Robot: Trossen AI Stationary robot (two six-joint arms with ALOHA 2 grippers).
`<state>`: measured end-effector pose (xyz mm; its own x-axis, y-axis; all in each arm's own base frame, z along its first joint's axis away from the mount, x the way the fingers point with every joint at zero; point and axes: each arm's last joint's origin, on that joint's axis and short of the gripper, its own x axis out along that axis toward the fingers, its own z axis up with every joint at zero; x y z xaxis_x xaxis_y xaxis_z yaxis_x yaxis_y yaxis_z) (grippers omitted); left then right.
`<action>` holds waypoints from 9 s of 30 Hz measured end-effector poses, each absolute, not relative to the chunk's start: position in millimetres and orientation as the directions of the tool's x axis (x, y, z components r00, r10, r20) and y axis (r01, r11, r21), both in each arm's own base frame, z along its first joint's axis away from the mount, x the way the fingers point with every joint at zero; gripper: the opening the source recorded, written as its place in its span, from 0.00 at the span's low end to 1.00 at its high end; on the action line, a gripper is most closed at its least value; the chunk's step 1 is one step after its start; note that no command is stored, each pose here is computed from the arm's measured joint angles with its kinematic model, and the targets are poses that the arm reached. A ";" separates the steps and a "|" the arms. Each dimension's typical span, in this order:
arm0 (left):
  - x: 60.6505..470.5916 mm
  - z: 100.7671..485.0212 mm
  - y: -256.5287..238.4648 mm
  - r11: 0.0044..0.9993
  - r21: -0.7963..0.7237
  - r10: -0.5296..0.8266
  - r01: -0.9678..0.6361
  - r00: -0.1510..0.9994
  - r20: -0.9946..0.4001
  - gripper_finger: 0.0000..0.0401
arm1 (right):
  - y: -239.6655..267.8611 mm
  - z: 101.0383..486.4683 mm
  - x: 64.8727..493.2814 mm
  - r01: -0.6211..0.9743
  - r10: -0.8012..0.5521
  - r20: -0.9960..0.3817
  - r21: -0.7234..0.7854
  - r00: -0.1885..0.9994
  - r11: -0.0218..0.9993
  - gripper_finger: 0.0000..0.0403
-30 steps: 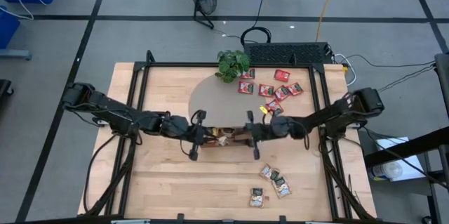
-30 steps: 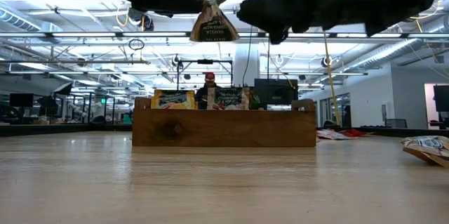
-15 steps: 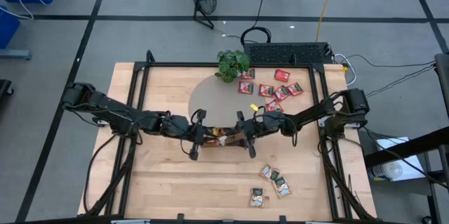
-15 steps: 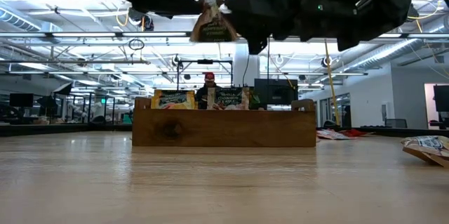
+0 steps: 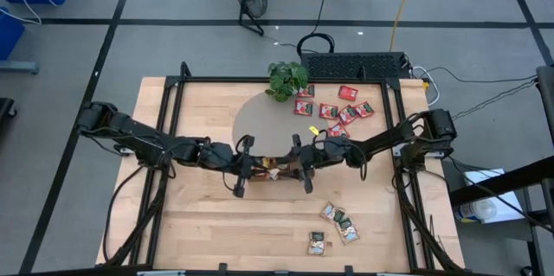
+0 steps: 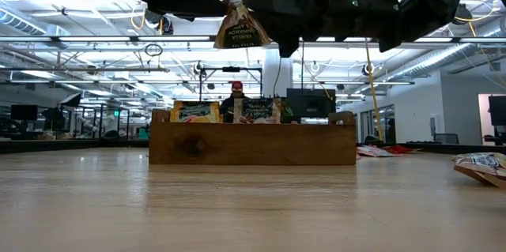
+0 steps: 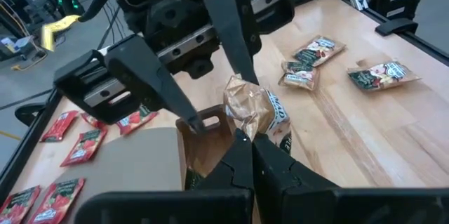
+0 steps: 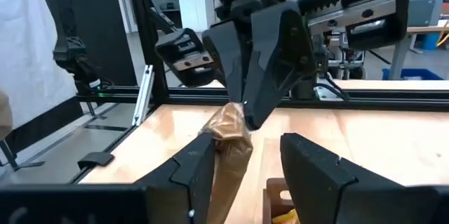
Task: Pick & Place Tea
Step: Put the brown tea bag into the middle slot of the wooden organizer, then put the top right brown tea bag into the middle slot of the wooden organizer
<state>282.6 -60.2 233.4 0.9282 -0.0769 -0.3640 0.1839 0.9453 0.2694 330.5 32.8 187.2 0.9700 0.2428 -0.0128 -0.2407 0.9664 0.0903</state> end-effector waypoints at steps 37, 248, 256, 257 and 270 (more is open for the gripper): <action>283.8 233.1 -58.3 0.951 0.271 -0.039 0.146 0.930 -0.365 0.00 | 61.1 207.7 306.6 -0.055 0.033 -0.206 -0.099 0.978 0.994 0.00; 284.9 238.4 -57.4 0.963 0.248 -0.022 0.103 0.951 -0.310 0.10 | 105.4 91.3 162.3 0.150 0.335 -0.773 0.480 0.539 0.865 0.01; 284.9 238.4 -57.5 0.963 0.249 -0.022 0.103 0.951 -0.310 0.10 | 111.3 110.1 179.1 -0.056 0.312 -0.560 0.427 0.767 0.903 0.00; 284.9 238.4 -57.5 0.963 0.249 -0.022 0.103 0.951 -0.309 0.10 | 112.4 114.5 181.6 -0.084 0.311 -0.518 0.415 0.797 0.906 0.00; 284.9 238.4 -57.6 0.963 0.249 -0.022 0.104 0.951 -0.310 0.10 | 116.1 149.1 231.2 0.248 -0.253 -0.189 -0.051 0.949 0.967 0.00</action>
<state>284.9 -57.6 238.4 0.9505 -0.0222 -0.3098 0.1037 0.9629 0.2492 231.2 116.1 149.1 0.9488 -0.2530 -0.1893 0.2477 0.9675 -0.0512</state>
